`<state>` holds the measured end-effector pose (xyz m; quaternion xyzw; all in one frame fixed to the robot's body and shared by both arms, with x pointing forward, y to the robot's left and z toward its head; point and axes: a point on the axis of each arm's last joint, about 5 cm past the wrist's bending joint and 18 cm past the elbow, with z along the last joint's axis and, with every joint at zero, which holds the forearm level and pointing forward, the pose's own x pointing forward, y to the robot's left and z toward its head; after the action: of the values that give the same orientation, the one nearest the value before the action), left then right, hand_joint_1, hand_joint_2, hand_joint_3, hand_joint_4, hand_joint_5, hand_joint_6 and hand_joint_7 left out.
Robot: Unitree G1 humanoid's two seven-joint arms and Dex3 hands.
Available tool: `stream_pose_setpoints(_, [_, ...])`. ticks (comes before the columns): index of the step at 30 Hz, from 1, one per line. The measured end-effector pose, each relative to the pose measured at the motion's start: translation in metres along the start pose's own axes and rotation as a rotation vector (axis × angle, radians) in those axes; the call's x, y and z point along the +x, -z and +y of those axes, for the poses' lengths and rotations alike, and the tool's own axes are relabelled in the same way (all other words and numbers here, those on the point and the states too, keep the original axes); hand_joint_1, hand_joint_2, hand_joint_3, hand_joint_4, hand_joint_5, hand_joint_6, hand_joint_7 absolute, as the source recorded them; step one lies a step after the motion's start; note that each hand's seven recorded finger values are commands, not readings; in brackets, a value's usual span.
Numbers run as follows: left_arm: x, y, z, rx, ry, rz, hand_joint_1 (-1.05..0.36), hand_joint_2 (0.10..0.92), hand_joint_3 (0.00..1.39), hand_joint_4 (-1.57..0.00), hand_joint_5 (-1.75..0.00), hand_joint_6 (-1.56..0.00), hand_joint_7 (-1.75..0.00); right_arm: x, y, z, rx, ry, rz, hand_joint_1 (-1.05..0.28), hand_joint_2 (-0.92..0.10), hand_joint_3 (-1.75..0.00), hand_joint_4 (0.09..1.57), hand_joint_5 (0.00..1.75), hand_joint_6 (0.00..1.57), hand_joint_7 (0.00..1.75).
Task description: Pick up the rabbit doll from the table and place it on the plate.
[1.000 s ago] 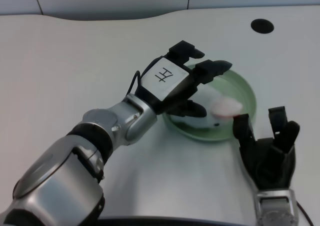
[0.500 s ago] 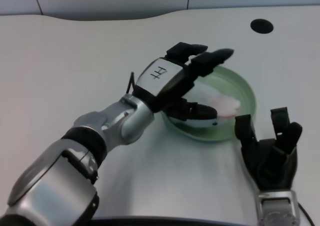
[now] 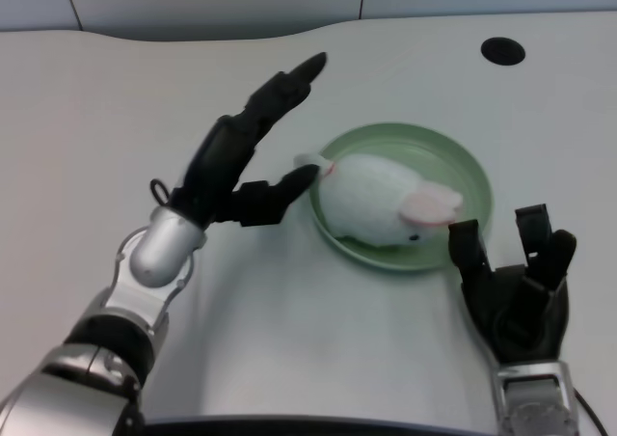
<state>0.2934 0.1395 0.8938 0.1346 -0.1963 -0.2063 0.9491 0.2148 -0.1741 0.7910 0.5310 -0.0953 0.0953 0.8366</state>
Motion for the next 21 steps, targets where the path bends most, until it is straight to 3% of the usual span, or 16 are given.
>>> stream_pose_setpoints(4, [-0.024, 0.015, 0.004, -0.278, -0.011, 0.038, -1.05, 0.921, 0.69, -0.07, -0.25, -0.08, 0.0, 0.0009, 0.0004, -0.0002, 0.014, 0.006, 0.011, -0.49, -0.92, -0.13, 0.77, 1.75, 0.6, 1.75])
stream_pose_setpoints(7, [-0.048, 0.03, 0.001, -0.503, -0.01, 0.056, -1.05, 0.921, 0.69, -0.08, -0.24, -0.08, -0.01, -0.0011, 0.0003, -0.0014, 0.019, 0.015, 0.019, -0.5, -0.92, -0.12, 0.77, 1.75, 0.61, 1.75])
stream_pose_setpoints(13, [-0.069, 0.041, -0.006, -0.679, -0.037, 0.051, -1.05, 0.921, 0.67, -0.06, -0.22, -0.08, -0.01, -0.0015, -0.0005, -0.0021, 0.015, 0.018, 0.032, -0.5, -0.92, -0.12, 0.77, 1.75, 0.62, 1.75])
stream_pose_setpoints(16, [-0.089, 0.05, -0.019, -0.856, -0.107, 0.064, -1.05, 0.921, 0.65, -0.02, -0.2, -0.03, 0.0, -0.0014, -0.0001, -0.0021, 0.028, 0.018, 0.042, -0.5, -0.92, -0.11, 0.77, 1.75, 0.62, 1.75])
stream_pose_setpoints(19, [-0.116, 0.058, -0.038, -0.961, -0.147, 0.122, -1.04, 0.921, 0.65, -0.02, -0.2, -0.01, 0.0, -0.0014, -0.002, -0.0025, 0.014, 0.016, 0.047, -0.51, -0.92, -0.15, 0.77, 1.75, 0.61, 1.75])
stream_pose_setpoints(21, [-0.12, 0.058, -0.039, -0.971, -0.154, 0.12, -1.03, 0.921, 0.64, -0.02, -0.2, -0.01, 0.0, -0.0018, -0.0028, -0.0027, 0.002, 0.016, 0.048, -0.51, -0.92, -0.15, 0.76, 1.75, 0.61, 1.75])
